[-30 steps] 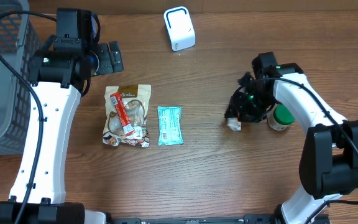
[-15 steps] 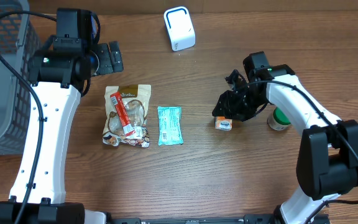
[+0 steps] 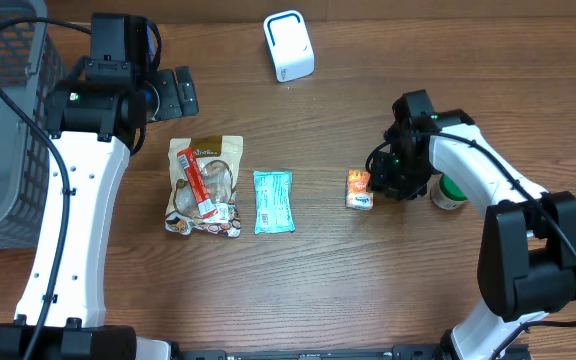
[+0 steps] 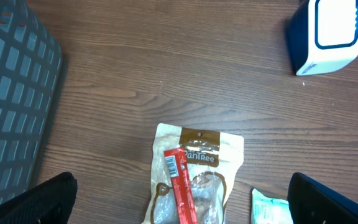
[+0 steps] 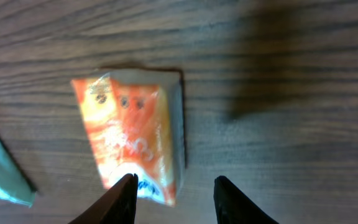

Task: Scan the item barcode
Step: 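Move the right gripper to the orange pack and grasp it, then lift the orange pack and carry it toward the scanner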

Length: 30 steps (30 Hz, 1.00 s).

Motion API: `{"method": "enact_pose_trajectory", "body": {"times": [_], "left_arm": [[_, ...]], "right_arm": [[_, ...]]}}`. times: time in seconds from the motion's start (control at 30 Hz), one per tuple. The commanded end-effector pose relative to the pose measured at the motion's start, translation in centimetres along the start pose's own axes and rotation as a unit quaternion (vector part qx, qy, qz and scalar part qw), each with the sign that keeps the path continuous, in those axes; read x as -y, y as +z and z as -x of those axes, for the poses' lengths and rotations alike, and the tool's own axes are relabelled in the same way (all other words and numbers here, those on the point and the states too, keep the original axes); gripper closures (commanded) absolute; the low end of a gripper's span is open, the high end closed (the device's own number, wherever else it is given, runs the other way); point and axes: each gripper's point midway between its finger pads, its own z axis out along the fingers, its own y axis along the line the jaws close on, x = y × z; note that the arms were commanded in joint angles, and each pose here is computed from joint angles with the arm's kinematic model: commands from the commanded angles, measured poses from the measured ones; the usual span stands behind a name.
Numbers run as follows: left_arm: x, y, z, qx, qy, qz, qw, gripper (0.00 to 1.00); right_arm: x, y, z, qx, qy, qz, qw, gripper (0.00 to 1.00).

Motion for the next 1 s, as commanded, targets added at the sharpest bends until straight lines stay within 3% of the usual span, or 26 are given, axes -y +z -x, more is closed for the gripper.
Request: {"method": "enact_pose_trajectory", "body": {"times": [0.0,0.53,0.63,0.8,0.97], "left_arm": [[-0.1,-0.3,0.4,0.007,-0.008,0.003,1.000,0.00],[-0.1,-0.3,0.4,0.007,-0.008,0.003,1.000,0.00],[-0.1,-0.3,0.4,0.007,-0.008,0.003,1.000,0.00],[-0.1,-0.3,0.4,0.007,-0.008,0.003,1.000,0.00],[-0.1,-0.3,0.4,0.007,-0.008,0.003,1.000,0.00]], "right_arm": [[-0.2,0.5,0.0,0.008,0.005,0.007,1.000,0.59],[-0.2,1.5,0.5,0.025,0.000,0.019,1.000,0.66],[-0.1,2.1,0.5,0.030,-0.002,0.023,0.999,0.69],[0.2,3.0,0.2,0.033,-0.003,0.024,0.999,0.88],[0.1,3.0,-0.2,0.024,-0.001,0.028,0.999,0.91]]}}
